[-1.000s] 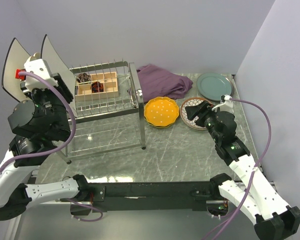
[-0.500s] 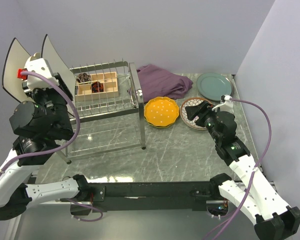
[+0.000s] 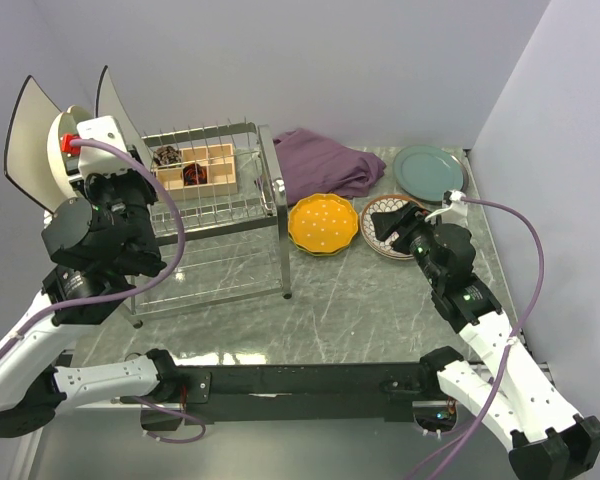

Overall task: Unload the plates from the dish rack
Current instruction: Unload the plate from the dish rack.

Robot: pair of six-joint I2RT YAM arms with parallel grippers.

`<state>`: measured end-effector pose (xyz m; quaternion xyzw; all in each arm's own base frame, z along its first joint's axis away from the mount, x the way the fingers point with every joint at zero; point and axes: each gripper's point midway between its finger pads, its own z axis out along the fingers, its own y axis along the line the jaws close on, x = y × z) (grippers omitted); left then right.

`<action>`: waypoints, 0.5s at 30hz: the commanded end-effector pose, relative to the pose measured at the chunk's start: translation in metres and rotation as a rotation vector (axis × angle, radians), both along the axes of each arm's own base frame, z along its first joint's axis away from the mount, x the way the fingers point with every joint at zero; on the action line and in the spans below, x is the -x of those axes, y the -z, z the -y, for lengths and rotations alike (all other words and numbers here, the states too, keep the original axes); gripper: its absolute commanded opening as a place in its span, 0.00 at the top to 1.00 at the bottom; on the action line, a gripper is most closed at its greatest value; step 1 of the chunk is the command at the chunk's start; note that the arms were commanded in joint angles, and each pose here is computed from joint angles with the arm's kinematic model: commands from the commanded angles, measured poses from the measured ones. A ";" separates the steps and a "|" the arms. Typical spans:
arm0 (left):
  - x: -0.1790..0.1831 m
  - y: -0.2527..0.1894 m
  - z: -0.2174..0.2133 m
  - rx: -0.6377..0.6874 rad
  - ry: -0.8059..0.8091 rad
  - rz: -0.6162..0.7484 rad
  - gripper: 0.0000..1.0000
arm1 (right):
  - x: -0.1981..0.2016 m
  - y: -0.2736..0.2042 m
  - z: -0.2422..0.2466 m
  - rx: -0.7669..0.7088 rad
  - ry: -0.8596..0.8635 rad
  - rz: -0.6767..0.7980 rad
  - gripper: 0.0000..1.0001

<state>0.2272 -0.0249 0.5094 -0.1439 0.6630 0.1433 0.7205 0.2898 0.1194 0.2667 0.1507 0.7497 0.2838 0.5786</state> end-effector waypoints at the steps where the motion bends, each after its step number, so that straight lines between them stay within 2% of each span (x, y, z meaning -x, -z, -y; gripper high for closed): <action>1: -0.002 -0.002 0.004 0.009 0.020 0.018 0.55 | 0.000 -0.009 -0.001 -0.002 -0.005 0.038 0.23; 15: -0.007 0.003 0.010 -0.012 0.033 0.018 0.60 | 0.001 -0.010 0.001 -0.001 0.001 0.045 0.23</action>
